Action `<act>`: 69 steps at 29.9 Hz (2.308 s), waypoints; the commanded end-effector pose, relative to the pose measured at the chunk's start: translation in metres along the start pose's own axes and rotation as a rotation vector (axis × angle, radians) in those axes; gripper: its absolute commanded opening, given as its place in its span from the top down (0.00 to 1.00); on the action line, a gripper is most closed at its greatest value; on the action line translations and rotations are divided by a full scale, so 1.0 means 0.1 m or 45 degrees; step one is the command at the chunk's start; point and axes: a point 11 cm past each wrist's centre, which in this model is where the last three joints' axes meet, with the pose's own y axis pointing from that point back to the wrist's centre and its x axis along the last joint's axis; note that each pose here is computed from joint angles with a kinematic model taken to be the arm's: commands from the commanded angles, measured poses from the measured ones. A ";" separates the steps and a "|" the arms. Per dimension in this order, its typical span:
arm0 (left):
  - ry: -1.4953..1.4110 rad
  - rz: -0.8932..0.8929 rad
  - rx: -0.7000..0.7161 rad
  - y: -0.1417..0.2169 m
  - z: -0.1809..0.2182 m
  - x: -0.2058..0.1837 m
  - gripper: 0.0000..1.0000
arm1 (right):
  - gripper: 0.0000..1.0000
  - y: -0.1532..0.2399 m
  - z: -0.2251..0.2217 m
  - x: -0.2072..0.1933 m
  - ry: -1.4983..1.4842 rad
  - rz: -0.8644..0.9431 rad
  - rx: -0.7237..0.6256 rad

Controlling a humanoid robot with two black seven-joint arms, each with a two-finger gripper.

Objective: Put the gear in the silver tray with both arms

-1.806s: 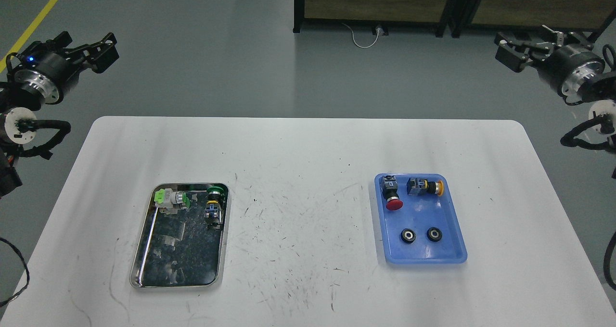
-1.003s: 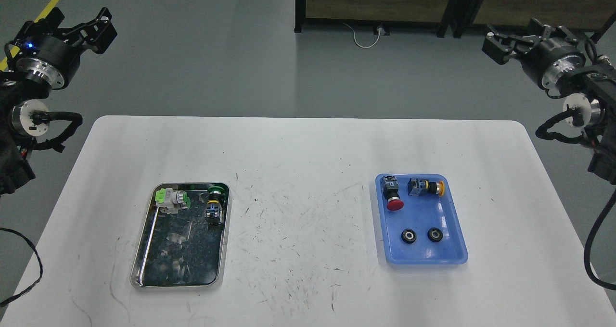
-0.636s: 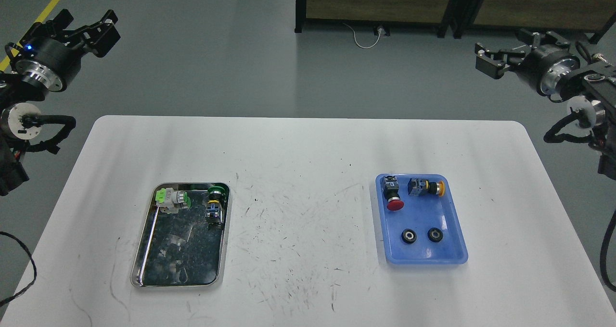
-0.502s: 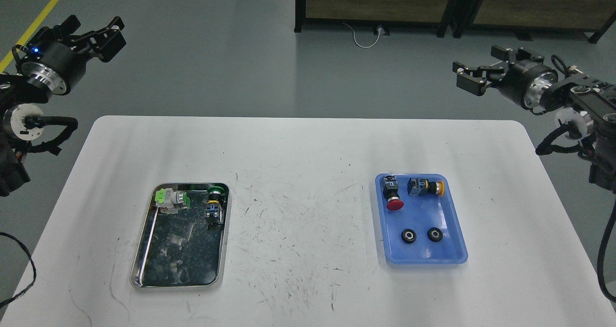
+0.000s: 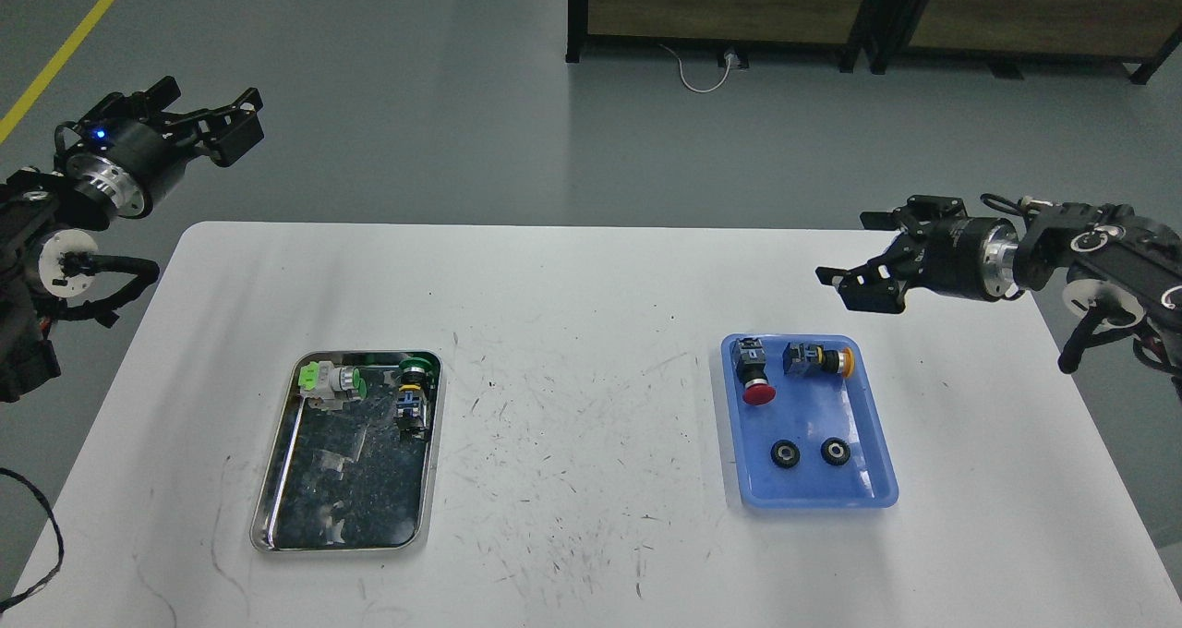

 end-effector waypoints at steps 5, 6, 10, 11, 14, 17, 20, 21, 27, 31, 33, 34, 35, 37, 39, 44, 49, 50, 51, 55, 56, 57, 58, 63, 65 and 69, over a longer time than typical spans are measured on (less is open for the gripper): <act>-0.001 -0.003 0.025 -0.03 -0.05 -0.07 0.01 | 0.01 0.19 0.41 0.03 0.075 0.008 -0.186; -0.004 -0.004 0.028 -0.03 -0.05 -0.07 0.01 | 0.01 0.19 0.44 0.02 0.080 0.005 -0.196; -0.026 -0.007 0.045 -0.01 -0.10 -0.06 0.01 | 0.01 0.14 0.46 -0.07 0.104 -0.028 -0.208; -0.026 -0.007 0.047 -0.01 -0.11 -0.06 0.01 | 0.01 0.14 0.45 -0.07 0.107 -0.032 -0.207; -0.024 -0.005 0.053 0.00 -0.14 -0.06 0.01 | 0.01 0.15 0.41 -0.05 0.086 -0.019 -0.177; -0.025 -0.002 0.053 0.00 -0.14 -0.06 0.01 | 0.01 0.17 0.41 -0.03 0.005 0.002 -0.130; -0.024 -0.001 0.055 0.00 -0.15 -0.06 0.01 | 0.02 0.18 0.53 -0.09 -0.089 0.000 -0.118; -0.022 0.000 0.056 0.00 -0.16 -0.07 0.01 | 0.02 0.20 0.56 -0.09 -0.092 0.003 -0.126; -0.020 -0.007 0.065 -0.02 -0.20 -0.14 0.01 | 0.01 0.23 0.74 -0.15 -0.100 -0.013 -0.229; -0.019 -0.009 0.065 -0.03 -0.21 -0.17 0.01 | 0.01 0.20 0.92 -0.27 -0.064 -0.053 -0.316; -0.019 -0.007 0.065 -0.03 -0.22 -0.16 0.01 | 0.01 0.19 0.97 -0.30 -0.024 -0.068 -0.351; -0.019 -0.006 0.067 -0.02 -0.22 -0.16 0.01 | 0.01 0.18 0.99 -0.33 -0.008 -0.079 -0.361; -0.018 -0.005 0.071 -0.02 -0.24 -0.15 0.01 | 0.01 0.14 0.98 -0.36 0.012 -0.092 -0.367; -0.019 -0.001 0.072 -0.01 -0.25 -0.14 0.01 | 0.01 0.08 0.97 -0.41 0.049 -0.113 -0.374; -0.019 -0.001 0.072 -0.01 -0.25 -0.14 0.01 | 0.01 0.02 0.93 -0.46 0.076 -0.132 -0.372; -0.018 0.001 0.078 0.00 -0.27 -0.13 0.01 | 0.01 -0.09 0.90 -0.56 0.140 -0.175 -0.384; -0.020 0.007 0.079 0.01 -0.27 -0.10 0.01 | 0.01 -0.16 0.92 -0.67 0.202 -0.217 -0.404; -0.020 0.007 0.079 0.01 -0.27 -0.10 0.01 | 0.01 -0.16 0.91 -0.68 0.203 -0.220 -0.401; -0.019 0.008 0.081 0.01 -0.28 -0.10 0.01 | 0.01 -0.16 0.89 -0.68 0.205 -0.219 -0.394; -0.018 0.009 0.088 0.02 -0.31 -0.10 0.01 | 0.01 -0.11 0.82 -0.57 0.167 -0.176 -0.359; -0.019 0.011 0.088 0.02 -0.31 -0.10 0.01 | 0.01 -0.07 0.79 -0.50 0.138 -0.149 -0.338; -0.020 0.014 0.088 0.02 -0.31 -0.10 0.01 | 0.01 -0.04 0.76 -0.44 0.113 -0.125 -0.317; -0.021 0.018 0.089 0.02 -0.31 -0.10 0.01 | 0.01 0.00 0.75 -0.39 0.085 -0.103 -0.303; -0.021 0.016 0.088 -0.01 -0.31 -0.15 0.01 | 0.01 0.06 0.75 -0.34 -0.014 -0.073 -0.257; -0.020 0.012 0.085 -0.03 -0.30 -0.18 0.01 | 0.01 0.06 0.77 -0.37 -0.050 -0.076 -0.242; -0.024 0.016 0.086 -0.03 -0.30 -0.18 0.01 | 0.01 0.01 0.78 -0.47 -0.092 -0.103 -0.218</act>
